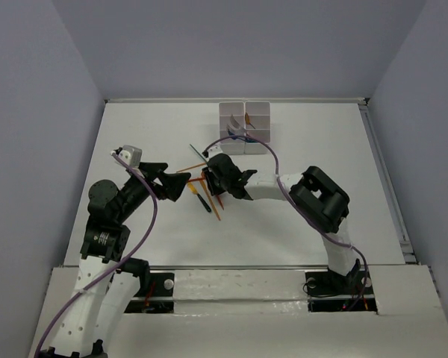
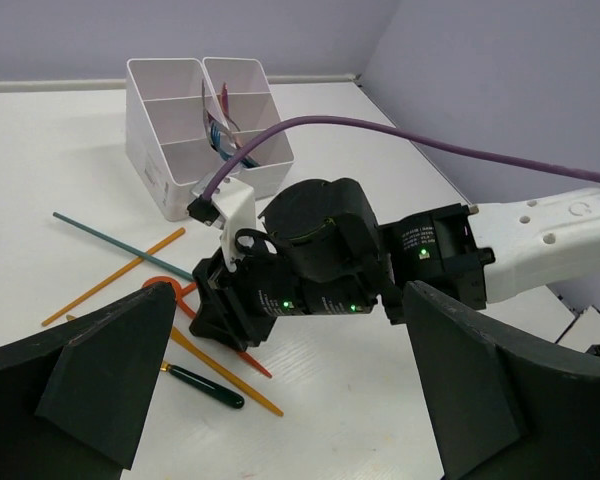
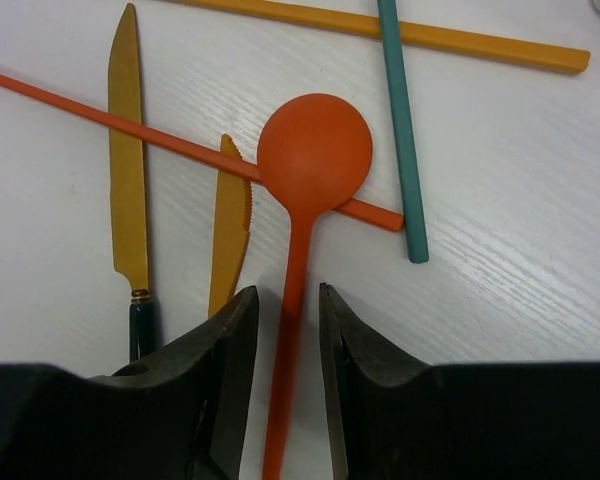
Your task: Sort the eating utensils into containers
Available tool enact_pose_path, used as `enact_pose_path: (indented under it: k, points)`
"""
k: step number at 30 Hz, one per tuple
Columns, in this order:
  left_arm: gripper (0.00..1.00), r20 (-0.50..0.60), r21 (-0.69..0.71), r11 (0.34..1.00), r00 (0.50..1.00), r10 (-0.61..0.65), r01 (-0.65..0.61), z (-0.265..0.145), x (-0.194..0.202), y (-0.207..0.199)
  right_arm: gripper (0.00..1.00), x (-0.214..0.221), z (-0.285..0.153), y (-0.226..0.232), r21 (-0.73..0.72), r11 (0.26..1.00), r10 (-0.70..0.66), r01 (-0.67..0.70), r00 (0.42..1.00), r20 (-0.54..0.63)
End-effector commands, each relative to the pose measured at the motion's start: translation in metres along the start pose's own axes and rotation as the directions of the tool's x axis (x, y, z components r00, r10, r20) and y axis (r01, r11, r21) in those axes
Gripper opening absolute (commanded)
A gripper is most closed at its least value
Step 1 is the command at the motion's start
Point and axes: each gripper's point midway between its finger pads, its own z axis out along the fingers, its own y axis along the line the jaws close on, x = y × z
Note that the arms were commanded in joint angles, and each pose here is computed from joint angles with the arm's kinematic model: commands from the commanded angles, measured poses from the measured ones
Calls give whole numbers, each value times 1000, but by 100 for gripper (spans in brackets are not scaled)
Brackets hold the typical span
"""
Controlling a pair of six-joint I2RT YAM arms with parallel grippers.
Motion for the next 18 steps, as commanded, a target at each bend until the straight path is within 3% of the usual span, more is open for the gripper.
enact_pose_path:
  k: [1,9,18]
  points:
    - [99,56,49,998,998,34,-36,-2,-20,-14,33,2,7,-5,45,998,-43,45,999,-28]
    - [99,57,48,998,998,35,-38,-2,-20,-14,6,-4,3,-2,26,997,-67,67,998,-18]
    - [99,55,45,998,998,32,-35,-2,-19,-13,0,-59,-37,10,-24,998,-60,63,991,116]
